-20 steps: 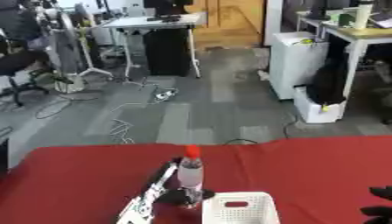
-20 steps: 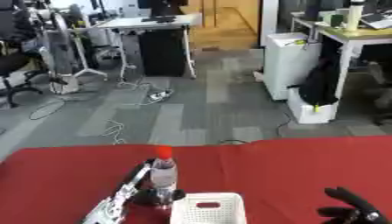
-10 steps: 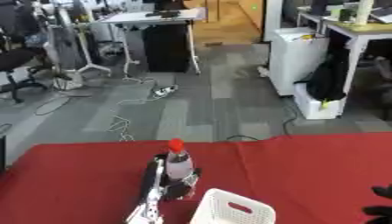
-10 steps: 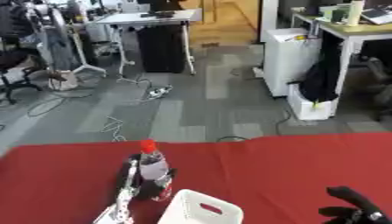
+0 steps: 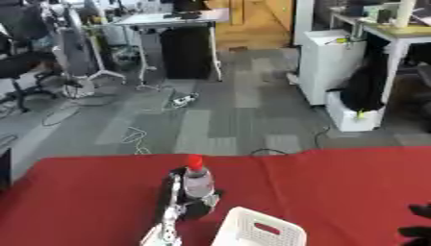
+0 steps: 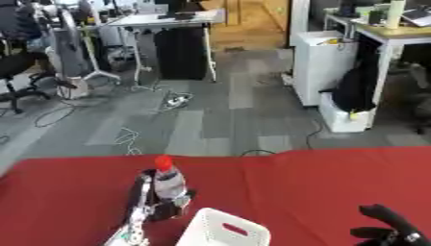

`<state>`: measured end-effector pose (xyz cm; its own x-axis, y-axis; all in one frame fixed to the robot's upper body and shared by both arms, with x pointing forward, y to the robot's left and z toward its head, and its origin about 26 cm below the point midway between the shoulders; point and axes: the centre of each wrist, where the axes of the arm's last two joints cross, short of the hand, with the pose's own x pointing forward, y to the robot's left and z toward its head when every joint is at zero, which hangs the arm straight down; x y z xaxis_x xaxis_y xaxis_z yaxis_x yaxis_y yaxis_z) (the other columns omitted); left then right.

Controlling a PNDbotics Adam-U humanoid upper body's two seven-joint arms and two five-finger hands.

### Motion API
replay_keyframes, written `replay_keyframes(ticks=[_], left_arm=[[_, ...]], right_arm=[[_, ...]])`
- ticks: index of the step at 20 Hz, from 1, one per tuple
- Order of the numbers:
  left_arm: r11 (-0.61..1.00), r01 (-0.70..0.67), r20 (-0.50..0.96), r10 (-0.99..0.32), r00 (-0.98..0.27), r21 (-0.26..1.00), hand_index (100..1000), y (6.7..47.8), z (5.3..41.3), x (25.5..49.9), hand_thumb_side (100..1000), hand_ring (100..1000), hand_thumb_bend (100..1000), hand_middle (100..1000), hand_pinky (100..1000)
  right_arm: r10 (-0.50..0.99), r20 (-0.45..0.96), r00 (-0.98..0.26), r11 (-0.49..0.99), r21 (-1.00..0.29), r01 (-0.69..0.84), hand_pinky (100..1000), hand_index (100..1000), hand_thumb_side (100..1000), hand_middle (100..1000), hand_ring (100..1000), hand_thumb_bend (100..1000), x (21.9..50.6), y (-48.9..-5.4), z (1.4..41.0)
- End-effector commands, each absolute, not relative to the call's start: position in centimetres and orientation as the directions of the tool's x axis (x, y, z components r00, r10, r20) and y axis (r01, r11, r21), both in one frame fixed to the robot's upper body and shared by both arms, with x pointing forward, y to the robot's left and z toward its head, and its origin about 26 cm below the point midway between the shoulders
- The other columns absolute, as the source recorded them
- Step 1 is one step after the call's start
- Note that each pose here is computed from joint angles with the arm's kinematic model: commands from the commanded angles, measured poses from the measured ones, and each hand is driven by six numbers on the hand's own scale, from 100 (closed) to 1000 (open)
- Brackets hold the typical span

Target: Pick up objects on the table and place them in the box.

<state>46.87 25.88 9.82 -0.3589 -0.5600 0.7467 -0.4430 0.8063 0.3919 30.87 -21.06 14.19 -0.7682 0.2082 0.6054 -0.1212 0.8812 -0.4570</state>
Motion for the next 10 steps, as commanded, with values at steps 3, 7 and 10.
replay_keyframes(ticks=[3,7,10], left_arm=[[0.829,-0.404,0.670,-0.554,-0.494,0.387,164,26.3,15.6,46.5,100,100,541,100,100],[0.862,-0.341,0.643,-0.507,-0.574,0.375,164,25.4,19.3,45.3,100,100,543,100,100],[0.874,-0.305,0.635,-0.485,-0.602,0.379,164,25.3,21.0,44.3,100,100,545,100,100]], right_arm=[[0.215,0.597,-0.773,0.879,-0.463,-0.113,592,942,523,838,691,100,30.8,-21.4,14.5],[0.225,0.605,-0.764,0.878,-0.466,-0.111,592,942,524,838,691,100,30.8,-21.6,14.1],[0.233,0.611,-0.757,0.877,-0.468,-0.107,592,943,524,839,691,100,30.8,-21.8,13.9]])
